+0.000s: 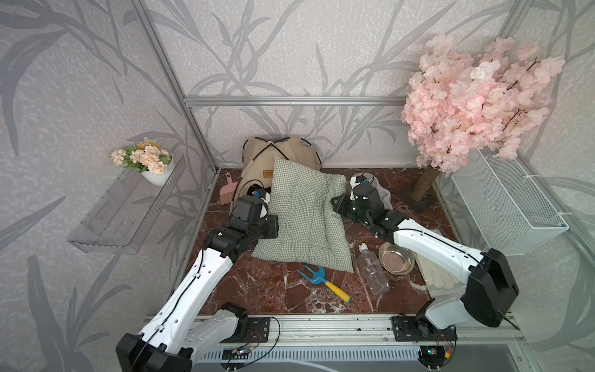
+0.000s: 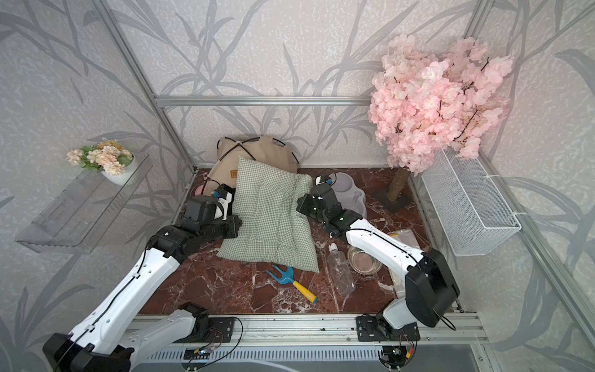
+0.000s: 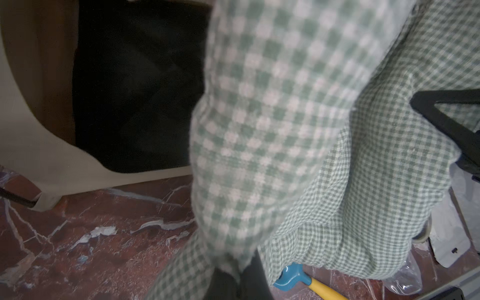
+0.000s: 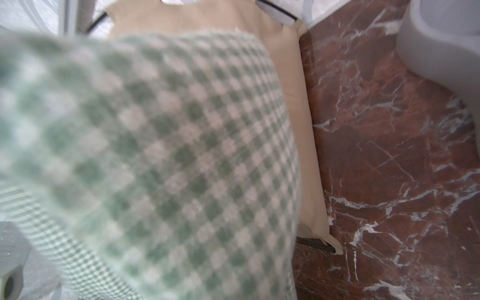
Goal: Place the cushion in the tent.
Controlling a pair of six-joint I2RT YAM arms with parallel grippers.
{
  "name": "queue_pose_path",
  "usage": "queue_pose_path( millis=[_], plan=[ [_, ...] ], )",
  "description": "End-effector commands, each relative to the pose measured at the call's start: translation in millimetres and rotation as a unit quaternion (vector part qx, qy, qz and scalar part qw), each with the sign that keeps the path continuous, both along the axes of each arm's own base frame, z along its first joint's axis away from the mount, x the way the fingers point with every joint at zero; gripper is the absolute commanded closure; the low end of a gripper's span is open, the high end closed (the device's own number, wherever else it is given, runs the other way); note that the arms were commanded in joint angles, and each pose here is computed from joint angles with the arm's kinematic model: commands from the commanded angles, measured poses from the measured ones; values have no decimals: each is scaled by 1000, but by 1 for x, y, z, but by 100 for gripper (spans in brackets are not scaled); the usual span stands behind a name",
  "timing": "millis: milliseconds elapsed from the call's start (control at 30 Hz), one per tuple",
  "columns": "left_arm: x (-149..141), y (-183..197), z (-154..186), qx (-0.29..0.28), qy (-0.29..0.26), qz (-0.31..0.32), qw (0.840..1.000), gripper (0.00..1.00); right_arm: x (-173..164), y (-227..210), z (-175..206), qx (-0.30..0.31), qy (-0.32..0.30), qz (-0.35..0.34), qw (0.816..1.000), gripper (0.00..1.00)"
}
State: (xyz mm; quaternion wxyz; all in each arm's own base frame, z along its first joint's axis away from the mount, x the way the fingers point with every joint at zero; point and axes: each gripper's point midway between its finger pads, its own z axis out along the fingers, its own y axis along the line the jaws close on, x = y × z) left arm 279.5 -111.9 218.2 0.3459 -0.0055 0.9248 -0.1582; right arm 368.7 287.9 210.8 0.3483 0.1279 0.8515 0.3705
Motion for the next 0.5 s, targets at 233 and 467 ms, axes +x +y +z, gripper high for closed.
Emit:
queue_pose_path(
  millis=[233,467],
  plan=[
    [7,10,-19,-85,-38,87,992,100,-6,-4,-33,9,-6,46,999,68],
    [9,20,-23,-106,-47,127,985,100,-25,-24,-43,-23,4,60,998,44]
  ],
)
